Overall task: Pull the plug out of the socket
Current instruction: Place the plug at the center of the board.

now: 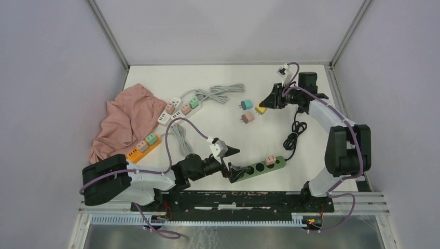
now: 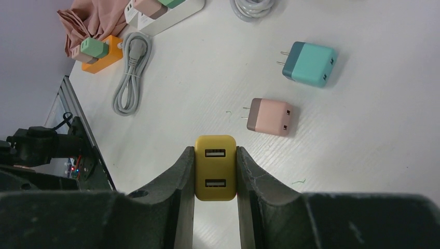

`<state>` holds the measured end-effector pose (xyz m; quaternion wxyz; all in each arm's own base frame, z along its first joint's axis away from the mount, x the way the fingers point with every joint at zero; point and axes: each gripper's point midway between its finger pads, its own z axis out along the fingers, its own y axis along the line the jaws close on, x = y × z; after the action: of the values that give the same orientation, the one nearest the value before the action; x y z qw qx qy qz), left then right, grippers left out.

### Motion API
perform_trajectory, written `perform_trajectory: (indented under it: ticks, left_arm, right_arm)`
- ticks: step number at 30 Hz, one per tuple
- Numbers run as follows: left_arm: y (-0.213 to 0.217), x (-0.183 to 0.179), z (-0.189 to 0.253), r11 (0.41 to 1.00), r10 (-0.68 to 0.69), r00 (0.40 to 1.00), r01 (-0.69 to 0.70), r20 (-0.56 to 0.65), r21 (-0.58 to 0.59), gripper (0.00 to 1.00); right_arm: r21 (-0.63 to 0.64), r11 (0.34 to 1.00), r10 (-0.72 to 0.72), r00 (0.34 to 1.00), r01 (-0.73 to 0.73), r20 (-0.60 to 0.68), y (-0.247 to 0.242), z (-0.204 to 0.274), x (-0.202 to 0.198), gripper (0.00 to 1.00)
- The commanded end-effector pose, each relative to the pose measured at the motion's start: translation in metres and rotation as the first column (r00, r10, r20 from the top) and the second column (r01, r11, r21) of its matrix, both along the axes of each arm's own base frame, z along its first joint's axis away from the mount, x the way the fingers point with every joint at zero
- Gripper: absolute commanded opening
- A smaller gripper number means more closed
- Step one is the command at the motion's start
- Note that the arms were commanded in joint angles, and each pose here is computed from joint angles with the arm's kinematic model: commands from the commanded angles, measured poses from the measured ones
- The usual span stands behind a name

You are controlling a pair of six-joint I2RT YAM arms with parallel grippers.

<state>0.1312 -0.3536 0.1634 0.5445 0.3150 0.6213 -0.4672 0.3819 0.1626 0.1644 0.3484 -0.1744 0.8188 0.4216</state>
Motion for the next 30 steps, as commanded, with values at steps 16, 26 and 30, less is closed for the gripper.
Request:
perform_trajectory:
  ticks: [16, 26, 30]
  left_arm:
    - [-0.004, 0.011, 0.006, 0.996, 0.043, 0.998, -0.046, -0.048, -0.082, 0.99]
    - [-0.002, 0.012, 0.005, 0.995, 0.048, 0.997, -0.052, -0.056, -0.086, 0.99]
    - [-0.001, 0.012, 0.004, 0.995, 0.05, 0.997, -0.055, -0.06, -0.086, 1.0]
  right_arm:
    - [0.088, 0.973, -0.192, 0.961, 0.212, -0.199, -0.013, -0.041, 0.031, 0.17]
    - [0.078, 0.959, -0.244, 0.933, 0.273, -0.263, -0.022, -0.057, 0.036, 0.19]
    - [0.078, 0.955, -0.253, 0.925, 0.286, -0.284, -0.024, -0.061, 0.037, 0.2]
